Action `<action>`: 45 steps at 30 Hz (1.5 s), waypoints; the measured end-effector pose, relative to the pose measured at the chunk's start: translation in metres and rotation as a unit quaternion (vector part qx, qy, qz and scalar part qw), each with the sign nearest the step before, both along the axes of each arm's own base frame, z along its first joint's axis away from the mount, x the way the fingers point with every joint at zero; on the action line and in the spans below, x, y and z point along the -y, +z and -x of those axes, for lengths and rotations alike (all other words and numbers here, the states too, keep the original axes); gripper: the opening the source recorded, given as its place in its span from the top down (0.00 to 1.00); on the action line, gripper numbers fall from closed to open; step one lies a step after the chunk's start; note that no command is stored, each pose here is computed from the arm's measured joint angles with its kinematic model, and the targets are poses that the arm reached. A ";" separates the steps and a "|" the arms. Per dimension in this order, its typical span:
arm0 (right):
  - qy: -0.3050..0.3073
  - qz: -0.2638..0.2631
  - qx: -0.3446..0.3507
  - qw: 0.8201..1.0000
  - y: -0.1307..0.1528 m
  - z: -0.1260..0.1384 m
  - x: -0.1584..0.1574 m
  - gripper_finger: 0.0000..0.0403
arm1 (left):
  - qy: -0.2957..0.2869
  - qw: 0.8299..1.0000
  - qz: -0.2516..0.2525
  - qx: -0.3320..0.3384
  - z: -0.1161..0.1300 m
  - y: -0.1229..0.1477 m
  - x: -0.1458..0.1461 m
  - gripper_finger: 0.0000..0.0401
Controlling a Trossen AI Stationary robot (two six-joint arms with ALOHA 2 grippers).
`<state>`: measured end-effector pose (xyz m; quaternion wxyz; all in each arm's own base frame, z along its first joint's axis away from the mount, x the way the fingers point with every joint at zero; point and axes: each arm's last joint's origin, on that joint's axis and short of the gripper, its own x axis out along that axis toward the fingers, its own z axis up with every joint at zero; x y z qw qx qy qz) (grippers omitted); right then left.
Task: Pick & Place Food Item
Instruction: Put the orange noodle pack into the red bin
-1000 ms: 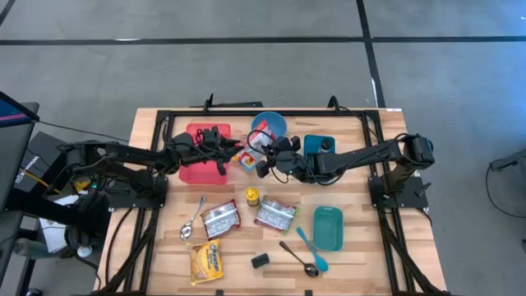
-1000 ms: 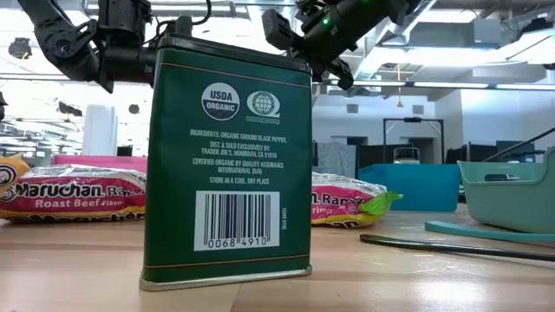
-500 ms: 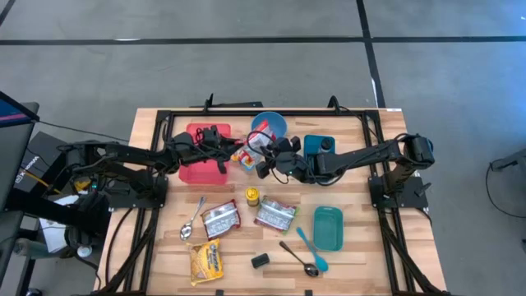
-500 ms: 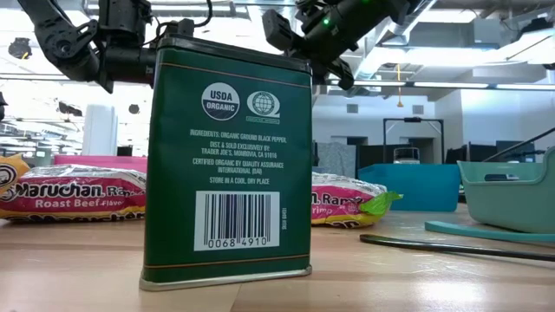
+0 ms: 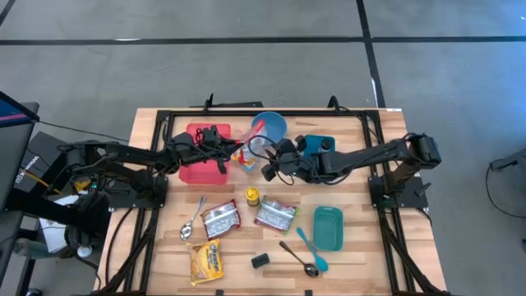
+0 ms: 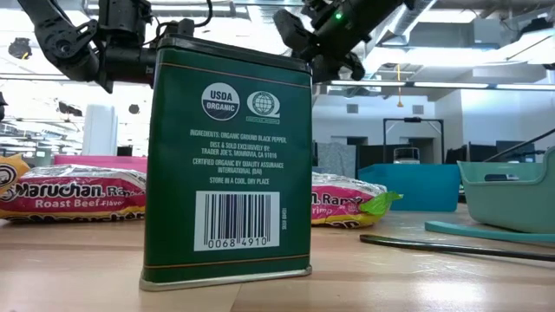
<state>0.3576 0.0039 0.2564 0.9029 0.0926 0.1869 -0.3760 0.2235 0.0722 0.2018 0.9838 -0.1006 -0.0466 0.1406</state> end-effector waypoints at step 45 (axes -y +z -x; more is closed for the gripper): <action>-0.056 0.077 -0.088 0.992 0.005 0.027 -0.014 0.71 | 0.284 0.940 -0.022 -0.189 0.082 0.015 -0.034 0.98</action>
